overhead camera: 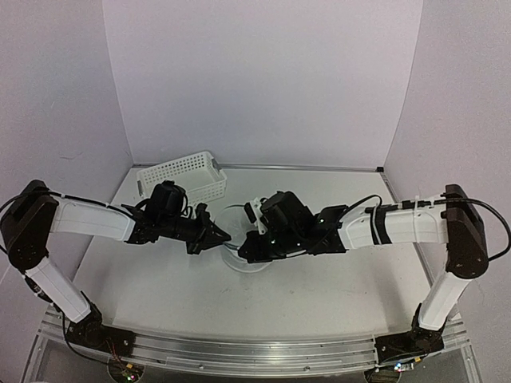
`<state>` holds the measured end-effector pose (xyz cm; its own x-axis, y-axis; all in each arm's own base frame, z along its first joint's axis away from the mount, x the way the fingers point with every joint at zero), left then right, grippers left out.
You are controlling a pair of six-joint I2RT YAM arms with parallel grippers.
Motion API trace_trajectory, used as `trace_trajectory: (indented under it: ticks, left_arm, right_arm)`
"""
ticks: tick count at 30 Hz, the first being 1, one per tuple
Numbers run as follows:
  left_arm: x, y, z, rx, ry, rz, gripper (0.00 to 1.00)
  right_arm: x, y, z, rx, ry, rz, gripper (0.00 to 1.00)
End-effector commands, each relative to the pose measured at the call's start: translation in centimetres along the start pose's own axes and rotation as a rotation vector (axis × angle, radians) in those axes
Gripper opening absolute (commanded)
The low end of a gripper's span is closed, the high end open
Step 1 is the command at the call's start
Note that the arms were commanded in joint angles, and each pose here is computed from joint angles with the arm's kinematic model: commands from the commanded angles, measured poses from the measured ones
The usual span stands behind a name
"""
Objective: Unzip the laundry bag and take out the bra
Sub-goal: Unzip the zipper of the laundry bag.
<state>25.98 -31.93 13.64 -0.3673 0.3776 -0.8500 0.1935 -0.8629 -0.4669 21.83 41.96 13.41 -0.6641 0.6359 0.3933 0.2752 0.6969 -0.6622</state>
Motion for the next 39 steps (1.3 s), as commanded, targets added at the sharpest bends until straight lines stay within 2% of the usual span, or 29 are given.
trace_trajectory:
  ticks: [1, 10, 19, 25, 34, 39]
  left_arm:
    - [-2.2, 0.1, -0.5, -0.007, 0.043, 0.055, 0.00]
    - [-3.1, -0.4, -1.6, -0.003, 0.095, 0.078, 0.00]
    - [-4.9, -0.4, -0.7, 0.074, 0.244, 0.119, 0.00]
    - [-4.7, -0.2, 0.0, 0.131, 0.298, 0.116, 0.00]
    - [-4.2, -0.5, 0.7, 0.174, 0.374, 0.049, 0.00]
    - [-4.1, -0.6, 0.6, 0.176, 0.402, 0.017, 0.00]
  right_arm:
    - [0.1, -2.5, -1.7, -0.067, -0.029, 0.044, 0.00]
    - [-2.7, -3.7, -0.1, -0.031, -0.069, 0.199, 0.00]
    - [-6.0, -4.9, 1.4, 0.011, -0.131, 0.352, 0.00]
    - [-9.4, -6.5, 1.5, 0.013, -0.110, 0.430, 0.00]
    - [-12.3, -8.2, 0.4, 0.000, -0.107, 0.464, 0.00]
    - [-12.0, -8.2, 0.2, 0.002, -0.123, 0.429, 0.00]
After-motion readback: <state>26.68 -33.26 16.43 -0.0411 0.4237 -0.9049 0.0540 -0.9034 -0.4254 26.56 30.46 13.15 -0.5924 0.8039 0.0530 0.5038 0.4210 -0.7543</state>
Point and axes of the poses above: each gripper's point midway between its finger pads, its own y axis out along the fingers, its own x axis along the line the jaws close on, z = x × y, the point moved 2 cm from there along -y, back along the fingers, and after that the axes turned 14 degrees about -y, right-handed, at the moved point
